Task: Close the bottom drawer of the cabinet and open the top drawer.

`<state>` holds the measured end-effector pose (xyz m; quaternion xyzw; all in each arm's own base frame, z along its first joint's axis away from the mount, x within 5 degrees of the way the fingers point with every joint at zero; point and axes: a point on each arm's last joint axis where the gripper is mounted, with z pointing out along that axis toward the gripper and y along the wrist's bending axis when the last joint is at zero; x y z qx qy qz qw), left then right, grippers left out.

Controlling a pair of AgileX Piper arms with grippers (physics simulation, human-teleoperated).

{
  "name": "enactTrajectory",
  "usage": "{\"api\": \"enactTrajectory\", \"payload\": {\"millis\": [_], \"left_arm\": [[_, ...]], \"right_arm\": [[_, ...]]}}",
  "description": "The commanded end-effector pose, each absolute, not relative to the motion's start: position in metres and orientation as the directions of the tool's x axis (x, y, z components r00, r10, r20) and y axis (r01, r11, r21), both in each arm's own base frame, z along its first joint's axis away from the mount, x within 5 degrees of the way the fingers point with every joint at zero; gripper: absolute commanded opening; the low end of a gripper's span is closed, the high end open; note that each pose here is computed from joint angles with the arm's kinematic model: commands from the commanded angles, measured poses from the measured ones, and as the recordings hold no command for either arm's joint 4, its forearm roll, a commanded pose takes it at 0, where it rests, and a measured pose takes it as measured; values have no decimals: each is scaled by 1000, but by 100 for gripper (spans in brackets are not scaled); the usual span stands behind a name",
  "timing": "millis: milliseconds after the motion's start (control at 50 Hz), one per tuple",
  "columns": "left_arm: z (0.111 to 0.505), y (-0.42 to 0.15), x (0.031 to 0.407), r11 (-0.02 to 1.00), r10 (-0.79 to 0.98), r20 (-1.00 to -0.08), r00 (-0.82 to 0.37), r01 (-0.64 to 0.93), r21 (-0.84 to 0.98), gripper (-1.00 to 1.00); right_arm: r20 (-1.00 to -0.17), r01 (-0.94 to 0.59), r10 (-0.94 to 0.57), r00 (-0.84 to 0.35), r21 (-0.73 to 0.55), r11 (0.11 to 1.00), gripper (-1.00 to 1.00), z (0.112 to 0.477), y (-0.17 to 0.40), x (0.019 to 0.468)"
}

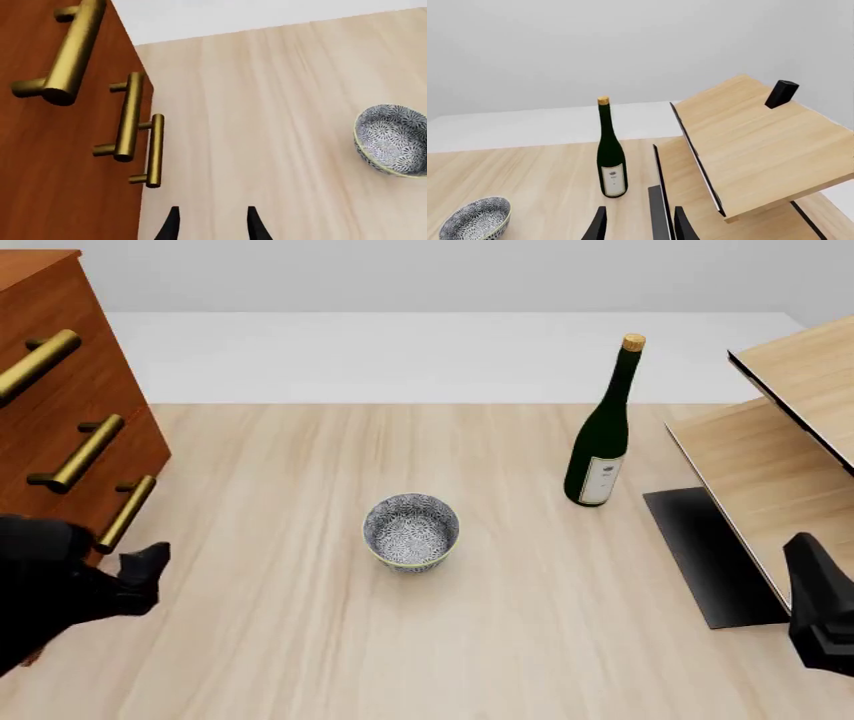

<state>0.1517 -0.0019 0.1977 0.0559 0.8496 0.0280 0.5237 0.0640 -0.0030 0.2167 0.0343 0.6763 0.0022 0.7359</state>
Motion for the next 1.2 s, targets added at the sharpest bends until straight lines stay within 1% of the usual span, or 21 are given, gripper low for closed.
{"api": "enactTrajectory", "payload": {"millis": [20, 60, 100, 120, 200, 240, 300, 420, 440, 460, 580, 620, 660, 760, 800, 860, 940, 980, 1040, 1100, 1200], "left_arm": [[222, -18, 141, 931, 344, -900, -268, 223, 289, 100], [229, -17, 132, 911, 394, -896, -205, 219, 350, 100], [229, -24, 144, 925, 347, -904, -250, 250, 286, 100], [230, -25, 144, 917, 366, -901, -235, 259, 304, 100], [236, -28, 138, 876, 442, -885, -146, 283, 391, 100], [237, -29, 132, 831, 514, -855, -65, 285, 478, 100], [241, -33, 132, 797, 556, -831, -12, 294, 528, 100], [243, -33, 131, 757, 606, -794, 40, 278, 592, 100], [245, -33, 132, 766, 596, -803, 24, 283, 577, 100], [243, -33, 130, 735, 633, -772, 55, 269, 622, 100], [247, -32, 134, 705, 672, -740, 40, 271, 655, 100], [236, -34, 139, 638, 735, -677, 44, 295, 711, 100], [252, -33, 138, 681, 696, -716, 43, 275, 679, 100], [257, -32, 141, 662, 717, -696, 43, 271, 699, 100], [254, -31, 141, 622, 754, -655, 51, 262, 738, 100], [265, -29, 144, 631, 750, -660, 43, 253, 734, 100], [270, -26, 144, 606, 776, -630, 37, 236, 760, 100], [262, -27, 145, 534, 827, -559, 63, 227, 815, 100], [275, -26, 147, 567, 806, -590, 51, 222, 794, 100], [272, -24, 143, 510, 844, -530, 81, 183, 841, 100], [275, -25, 146, 475, 864, -494, 94, 172, 863, 100]], "right_arm": [[-995, 47, 51, 86, 56, 997, 100, 217, -3, 65], [-995, 48, 51, 85, 56, 997, 100, 217, -3, 65], [-995, 48, 51, 85, 56, 997, 100, 217, -3, 66], [-995, 48, 51, 85, 56, 997, 100, 217, -3, 66], [-995, 49, 51, 86, 56, 997, 100, 217, -4, 66], [-995, 50, 52, 86, 56, 997, 100, 217, -4, 66], [-995, 52, 52, 86, 57, 997, 100, 217, -4, 66], [-995, 53, 52, 85, 57, 997, 100, 217, -4, 66], [-995, 53, 52, 85, 56, 997, 100, 217, -4, 66], [-995, 53, 53, 86, 57, 997, 100, 217, -4, 66], [-995, 52, 53, 85, 57, 997, 100, 217, -4, 65], [-995, 52, 53, 85, 57, 997, 100, 217, -4, 65], [-995, 52, 53, 85, 57, 997, 100, 217, -4, 65], [-995, 52, 54, 85, 59, 997, 100, 217, -4, 65], [-995, 52, 55, 85, 60, 997, 100, 217, -4, 66], [-995, 51, 57, 85, 62, 997, 100, 217, -4, 66], [-995, 50, 58, 85, 62, 997, 100, 217, -4, 66], [-995, 50, 59, 85, 63, 997, 100, 217, -4, 66], [-995, 50, 60, 85, 64, 997, 100, 217, -4, 66], [-995, 50, 60, 85, 64, 997, 100, 217, -4, 66], [-995, 50, 61, 85, 66, 997, 100, 217, -4, 66]]}}
